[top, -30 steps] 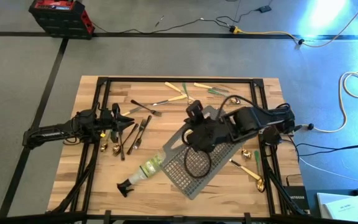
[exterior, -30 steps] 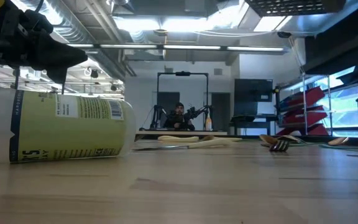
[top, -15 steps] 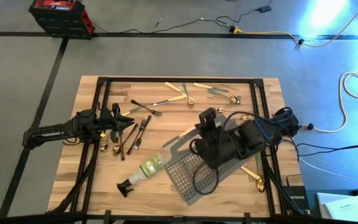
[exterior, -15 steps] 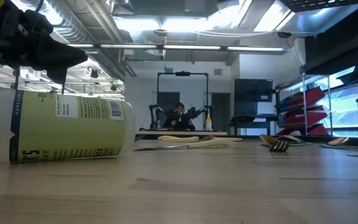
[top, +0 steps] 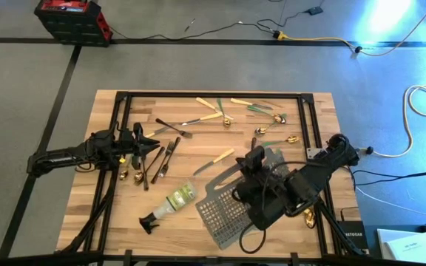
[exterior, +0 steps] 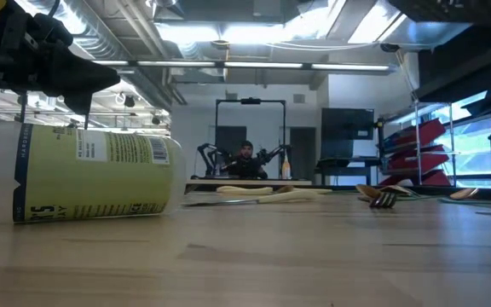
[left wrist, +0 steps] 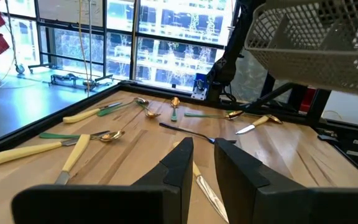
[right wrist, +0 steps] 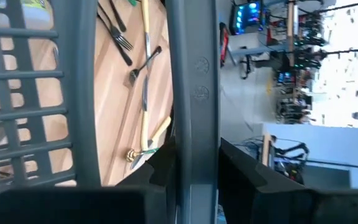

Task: Sort silverware
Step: Prepare the silverware basket

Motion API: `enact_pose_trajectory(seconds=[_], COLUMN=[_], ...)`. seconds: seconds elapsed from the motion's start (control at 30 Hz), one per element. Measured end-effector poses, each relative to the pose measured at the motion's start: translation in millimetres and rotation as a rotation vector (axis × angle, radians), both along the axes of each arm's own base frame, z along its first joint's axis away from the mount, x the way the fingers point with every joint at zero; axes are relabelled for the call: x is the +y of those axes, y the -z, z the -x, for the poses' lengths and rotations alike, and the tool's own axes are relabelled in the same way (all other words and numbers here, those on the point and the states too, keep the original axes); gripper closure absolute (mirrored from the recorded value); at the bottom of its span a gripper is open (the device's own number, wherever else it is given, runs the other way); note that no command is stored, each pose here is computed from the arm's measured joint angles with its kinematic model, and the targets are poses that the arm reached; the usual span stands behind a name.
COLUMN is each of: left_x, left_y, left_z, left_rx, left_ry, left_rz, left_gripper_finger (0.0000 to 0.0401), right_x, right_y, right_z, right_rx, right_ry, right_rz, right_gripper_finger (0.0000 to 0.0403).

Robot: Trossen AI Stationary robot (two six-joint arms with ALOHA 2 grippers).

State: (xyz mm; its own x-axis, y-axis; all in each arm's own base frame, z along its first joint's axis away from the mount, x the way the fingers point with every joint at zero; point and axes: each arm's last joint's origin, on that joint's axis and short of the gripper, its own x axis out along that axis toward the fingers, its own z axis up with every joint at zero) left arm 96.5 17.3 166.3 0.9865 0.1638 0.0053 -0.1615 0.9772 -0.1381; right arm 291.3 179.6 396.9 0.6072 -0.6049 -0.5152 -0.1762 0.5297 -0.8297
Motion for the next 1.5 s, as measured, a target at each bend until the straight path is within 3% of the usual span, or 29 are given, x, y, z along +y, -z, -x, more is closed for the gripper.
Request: enact_pose_trajectory(seconds=[0.33, 0.7, 1.13, 1.5], left_x=[0.0, 0.0, 0.0, 0.0], left_y=[0.0, 0.1, 0.0, 0.0], left_z=[0.0, 0.0, 0.0, 0.0], left_rx=[0.000, 0.001, 0.000, 0.000], left_ry=[0.000, 0.000, 0.000, 0.000], left_rz=[0.000, 0.000, 0.000, 0.000], left_gripper_finger=[0.0350, 0.0350, 0.0350, 0.0350], right_x=[3.3, 7.8, 7.8, -4.9], right_y=[29.0, 41.5, 72.1, 79.2], right_z=[-2.5, -2.2, -4.8, -21.7], right_rx=[-0.005, -0.121, -0.194, -0.289], right_ry=[0.051, 0.058, -0.028, -0.185], right_rz=[0.080, 0.116, 0.053, -0.104], right_gripper_finger=[0.0336, 0.0336, 0.0336, 0.0336])
